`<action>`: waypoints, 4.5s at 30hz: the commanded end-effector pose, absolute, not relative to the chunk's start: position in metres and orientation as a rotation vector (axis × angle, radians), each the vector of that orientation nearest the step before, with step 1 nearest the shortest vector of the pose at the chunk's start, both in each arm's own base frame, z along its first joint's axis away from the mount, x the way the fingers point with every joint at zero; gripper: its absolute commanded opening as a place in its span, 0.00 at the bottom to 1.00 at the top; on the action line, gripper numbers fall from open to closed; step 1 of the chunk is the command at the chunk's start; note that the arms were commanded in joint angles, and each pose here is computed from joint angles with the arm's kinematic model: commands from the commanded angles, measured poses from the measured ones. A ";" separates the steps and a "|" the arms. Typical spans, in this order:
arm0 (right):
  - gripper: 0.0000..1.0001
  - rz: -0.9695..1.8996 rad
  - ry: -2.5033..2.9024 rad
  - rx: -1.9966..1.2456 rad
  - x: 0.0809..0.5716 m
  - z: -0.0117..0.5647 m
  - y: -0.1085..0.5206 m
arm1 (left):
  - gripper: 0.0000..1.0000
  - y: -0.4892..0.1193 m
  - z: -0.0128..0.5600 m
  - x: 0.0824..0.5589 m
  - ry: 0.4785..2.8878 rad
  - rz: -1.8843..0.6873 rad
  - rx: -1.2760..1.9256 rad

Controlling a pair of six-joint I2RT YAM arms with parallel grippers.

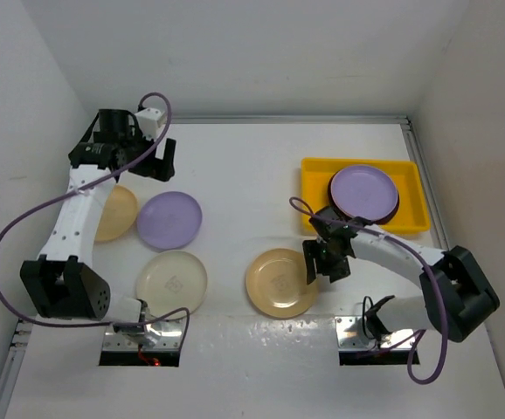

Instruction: Place the plates into the plastic bin on the countertop

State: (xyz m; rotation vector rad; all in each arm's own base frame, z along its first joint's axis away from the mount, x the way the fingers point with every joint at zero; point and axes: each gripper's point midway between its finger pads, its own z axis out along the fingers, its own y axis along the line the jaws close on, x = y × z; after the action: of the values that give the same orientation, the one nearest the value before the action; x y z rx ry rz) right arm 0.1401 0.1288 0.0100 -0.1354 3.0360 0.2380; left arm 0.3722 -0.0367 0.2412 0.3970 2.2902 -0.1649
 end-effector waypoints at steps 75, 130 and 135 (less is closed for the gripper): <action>0.77 0.081 2.357 0.124 0.326 0.206 0.025 | 0.00 -0.043 0.044 0.236 2.597 -0.444 1.106; 0.65 0.104 2.422 1.024 0.359 0.116 -0.090 | 0.99 0.013 0.100 0.419 2.665 0.060 0.323; 0.84 -0.139 2.430 0.925 0.351 0.132 -0.106 | 0.99 0.030 0.067 0.422 2.732 0.139 0.412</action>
State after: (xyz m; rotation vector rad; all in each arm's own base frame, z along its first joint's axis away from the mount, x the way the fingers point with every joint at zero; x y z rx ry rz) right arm 0.3500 -0.0941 0.1039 1.0218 2.4607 0.0012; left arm 0.4121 0.0123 0.0746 0.3664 2.7300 0.0514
